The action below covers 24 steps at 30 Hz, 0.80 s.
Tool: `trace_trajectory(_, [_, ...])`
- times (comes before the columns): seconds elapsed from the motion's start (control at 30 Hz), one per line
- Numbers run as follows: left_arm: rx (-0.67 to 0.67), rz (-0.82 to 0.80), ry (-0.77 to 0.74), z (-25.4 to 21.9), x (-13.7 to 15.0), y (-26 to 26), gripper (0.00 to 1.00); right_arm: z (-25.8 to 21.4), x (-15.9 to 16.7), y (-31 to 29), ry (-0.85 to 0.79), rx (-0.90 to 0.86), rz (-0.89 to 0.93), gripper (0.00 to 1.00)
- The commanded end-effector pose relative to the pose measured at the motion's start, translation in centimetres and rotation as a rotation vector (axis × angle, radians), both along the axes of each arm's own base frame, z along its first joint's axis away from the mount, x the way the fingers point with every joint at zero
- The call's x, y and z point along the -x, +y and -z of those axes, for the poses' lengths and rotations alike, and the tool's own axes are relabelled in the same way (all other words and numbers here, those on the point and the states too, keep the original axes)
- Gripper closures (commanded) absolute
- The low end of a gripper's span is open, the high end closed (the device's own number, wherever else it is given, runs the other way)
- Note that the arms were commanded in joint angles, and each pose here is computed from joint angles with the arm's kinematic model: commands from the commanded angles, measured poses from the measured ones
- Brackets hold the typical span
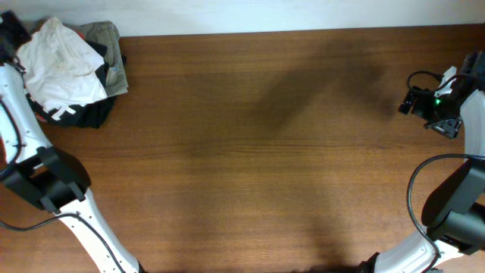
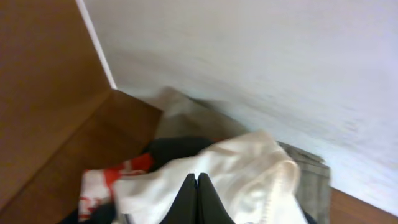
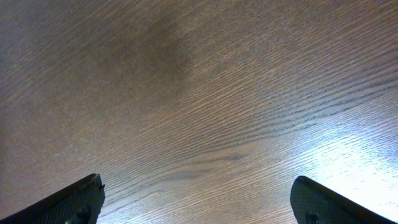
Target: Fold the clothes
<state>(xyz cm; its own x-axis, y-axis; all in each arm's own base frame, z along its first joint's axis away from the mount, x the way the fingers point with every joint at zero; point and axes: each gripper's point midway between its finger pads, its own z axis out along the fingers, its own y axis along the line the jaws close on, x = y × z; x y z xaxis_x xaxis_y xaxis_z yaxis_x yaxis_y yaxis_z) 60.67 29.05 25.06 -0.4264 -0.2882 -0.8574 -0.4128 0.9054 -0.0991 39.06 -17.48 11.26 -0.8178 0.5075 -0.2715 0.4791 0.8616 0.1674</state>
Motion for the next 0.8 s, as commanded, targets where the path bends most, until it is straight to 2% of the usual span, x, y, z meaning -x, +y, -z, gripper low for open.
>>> trace_trajectory(0.0, [0.024,0.083,-0.005,3.2,-3.1,-3.0,1.00,-1.2,-0.4,-0.1,-0.028,0.021,-0.001,0.01])
trace_trajectory(0.03, [0.027,0.110,0.000,6.0,-4.8,-4.2,1.00,-1.2,-0.4,-0.1,-0.028,0.021,-0.001,0.01])
trace_trajectory(0.1, [0.045,0.138,0.040,10.5,-6.3,-5.9,1.00,-1.2,-0.4,-0.1,-0.028,0.021,-0.001,0.01])
trace_trajectory(0.23, [0.087,0.170,0.136,17.7,-7.0,-8.2,0.99,-1.3,-0.4,-0.1,-0.028,0.021,-0.001,0.01])
trace_trajectory(0.3, [0.093,0.175,0.152,18.4,-6.9,-8.6,0.99,-1.2,-0.4,-0.1,-0.028,0.021,-0.001,0.01])
trace_trajectory(0.43, [0.064,0.177,0.088,14.3,-7.4,-8.5,0.98,-1.3,-0.4,-0.1,-0.028,0.021,-0.001,0.01])
trace_trajectory(0.53, [0.017,0.173,-0.021,6.7,-7.2,-8.1,0.94,-1.3,-0.4,-0.1,-0.028,0.021,-0.002,0.01])
trace_trajectory(0.63, [-0.018,0.169,-0.098,-1.2,-5.3,-8.4,0.84,-1.3,-0.4,-0.1,-0.028,0.021,-0.001,0.01])
trace_trajectory(0.7, [-0.026,0.168,-0.115,-4.8,-3.5,-8.9,0.69,-1.3,-0.4,-0.1,-0.028,0.021,-0.002,0.01])
trace_trajectory(0.77, [-0.025,0.168,-0.114,-7.6,-1.6,-9.6,0.65,-1.3,-0.4,-0.1,-0.028,0.021,-0.002,0.01])
